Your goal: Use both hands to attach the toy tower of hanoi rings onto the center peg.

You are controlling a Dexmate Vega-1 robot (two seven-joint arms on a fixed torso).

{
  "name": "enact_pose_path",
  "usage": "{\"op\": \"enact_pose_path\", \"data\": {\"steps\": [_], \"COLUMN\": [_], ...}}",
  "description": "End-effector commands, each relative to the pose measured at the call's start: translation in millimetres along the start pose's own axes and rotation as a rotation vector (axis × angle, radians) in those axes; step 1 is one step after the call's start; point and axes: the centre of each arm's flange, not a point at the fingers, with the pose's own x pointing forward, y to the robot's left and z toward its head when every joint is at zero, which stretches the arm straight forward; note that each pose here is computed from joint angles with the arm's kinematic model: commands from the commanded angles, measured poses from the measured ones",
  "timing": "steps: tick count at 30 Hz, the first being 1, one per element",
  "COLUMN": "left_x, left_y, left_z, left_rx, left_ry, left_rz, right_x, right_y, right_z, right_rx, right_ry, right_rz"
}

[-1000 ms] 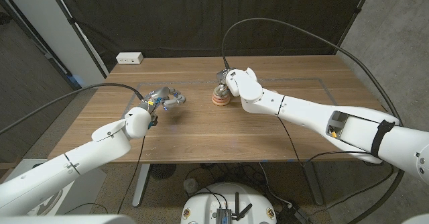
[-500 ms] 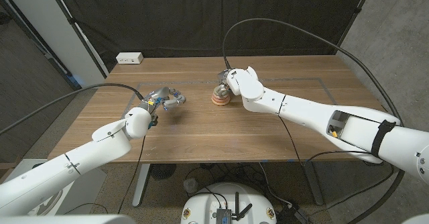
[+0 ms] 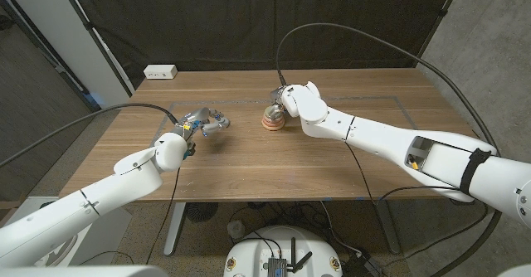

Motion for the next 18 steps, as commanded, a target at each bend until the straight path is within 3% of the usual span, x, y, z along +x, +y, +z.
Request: {"op": "enact_pose_path", "data": {"steps": [1, 11, 18], "left_x": [1.5, 0.1, -1.2], "left_y": [0.5, 3.4, 3.7], "left_z": [0.4, 0.3, 0.7], "left_rx": [-0.003, -0.001, -0.001], "left_ry": [-0.003, -0.001, 0.005], "left_rz": [0.001, 0.008, 0.008], "right_x": [-8.5, -19.3, -27.2], "right_y": [-4.2, -2.1, 0.7], "right_z": [-7.6, -15.0, -27.0], "right_rx": [0.026, 0.066, 0.123], "right_ry": [0.007, 0.01, 0.014], "right_rz": [-0.015, -0.023, -0.041]}}
